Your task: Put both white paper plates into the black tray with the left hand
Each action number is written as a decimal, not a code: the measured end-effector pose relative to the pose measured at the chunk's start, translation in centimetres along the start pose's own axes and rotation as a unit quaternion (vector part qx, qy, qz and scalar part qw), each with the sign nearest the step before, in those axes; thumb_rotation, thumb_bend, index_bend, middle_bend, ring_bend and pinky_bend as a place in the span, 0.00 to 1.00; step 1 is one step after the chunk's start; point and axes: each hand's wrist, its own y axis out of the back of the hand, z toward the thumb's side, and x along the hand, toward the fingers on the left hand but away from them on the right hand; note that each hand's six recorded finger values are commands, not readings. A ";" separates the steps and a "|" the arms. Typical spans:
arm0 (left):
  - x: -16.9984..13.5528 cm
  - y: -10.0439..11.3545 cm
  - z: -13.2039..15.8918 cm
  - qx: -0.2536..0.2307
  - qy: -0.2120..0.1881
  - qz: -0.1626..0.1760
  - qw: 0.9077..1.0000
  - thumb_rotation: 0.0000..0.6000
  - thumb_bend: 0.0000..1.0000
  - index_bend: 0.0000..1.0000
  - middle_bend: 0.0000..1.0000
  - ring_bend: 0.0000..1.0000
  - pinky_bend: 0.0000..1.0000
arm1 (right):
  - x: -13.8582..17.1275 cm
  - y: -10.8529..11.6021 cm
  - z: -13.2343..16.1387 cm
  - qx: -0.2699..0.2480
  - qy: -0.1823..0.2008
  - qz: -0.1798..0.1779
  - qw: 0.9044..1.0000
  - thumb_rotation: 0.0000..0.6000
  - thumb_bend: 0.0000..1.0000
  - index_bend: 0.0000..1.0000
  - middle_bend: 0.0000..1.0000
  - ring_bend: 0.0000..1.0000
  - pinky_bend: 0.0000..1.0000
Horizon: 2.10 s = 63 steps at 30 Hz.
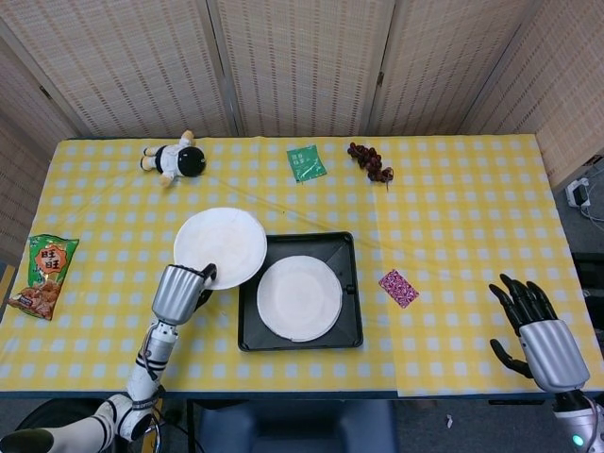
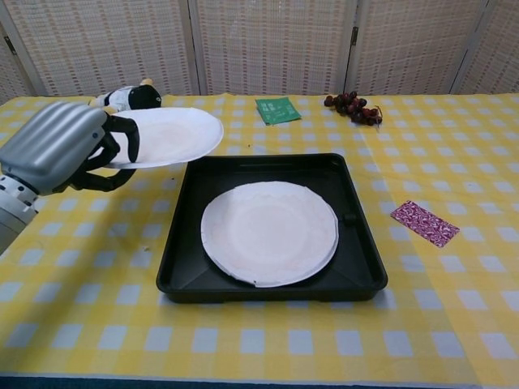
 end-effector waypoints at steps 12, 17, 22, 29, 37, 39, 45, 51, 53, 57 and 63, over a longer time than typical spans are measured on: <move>-1.1 2.3 7.2 -0.003 -0.067 -0.007 0.998 1.00 0.50 0.63 1.00 1.00 1.00 | 0.4 0.6 0.1 -0.028 0.013 0.002 1.000 1.00 0.37 0.00 0.00 0.00 0.00; -1.5 1.2 10.1 -0.007 -0.090 -0.023 0.996 1.00 0.50 0.63 1.00 1.00 1.00 | 0.6 1.1 0.3 -0.030 0.024 -0.003 0.999 1.00 0.37 0.00 0.00 0.00 0.00; -1.5 -0.1 12.5 -0.015 -0.100 -0.036 0.994 1.00 0.50 0.63 1.00 1.00 1.00 | 0.9 1.6 0.2 -0.039 0.029 -0.008 0.999 1.00 0.37 0.00 0.00 0.00 0.00; -1.4 -1.9 13.7 -0.005 -0.103 -0.050 0.993 1.00 0.50 0.63 1.00 1.00 1.00 | 1.3 2.1 0.0 -0.044 0.030 -0.013 0.999 1.00 0.37 0.00 0.00 0.00 0.00; -1.4 -3.6 14.8 -0.008 -0.108 -0.059 0.992 1.00 0.50 0.62 1.00 1.00 1.00 | 1.9 3.0 -0.5 -0.047 0.024 -0.030 0.998 1.00 0.37 0.00 0.00 0.00 0.00; -1.4 -3.9 15.1 -0.008 -0.111 -0.059 0.992 1.00 0.50 0.62 1.00 1.00 1.00 | 1.9 3.1 -0.7 -0.047 0.022 -0.031 0.998 1.00 0.37 0.00 0.00 0.00 0.00; -1.3 -4.6 15.9 -0.009 -0.115 -0.063 0.991 1.00 0.50 0.62 1.00 1.00 1.00 | 2.3 3.3 -0.8 -0.046 0.020 -0.033 0.998 1.00 0.37 0.00 0.00 0.00 0.00; -1.1 -5.2 16.1 -0.011 -0.115 -0.067 0.991 1.00 0.50 0.62 1.00 1.00 1.00 | 2.7 3.6 -1.0 -0.045 0.017 -0.040 0.998 1.00 0.37 0.00 0.00 0.00 0.00; -1.1 -5.4 16.2 -0.012 -0.115 -0.068 0.991 1.00 0.50 0.61 1.00 1.00 1.00 | 2.7 3.6 -1.0 -0.044 0.017 -0.039 0.998 1.00 0.37 0.00 0.00 0.00 0.00; -0.8 -5.7 16.2 -0.013 -0.109 -0.072 0.991 1.00 0.49 0.51 1.00 1.00 1.00 | 2.7 3.7 -1.1 -0.043 0.015 -0.041 0.998 1.00 0.37 0.00 0.00 0.00 0.00; -0.6 -5.9 15.9 -0.012 -0.100 -0.079 0.992 1.00 0.31 0.22 1.00 1.00 1.00 | 2.7 3.7 -1.2 -0.044 0.013 -0.042 0.998 1.00 0.37 0.00 0.00 0.00 0.00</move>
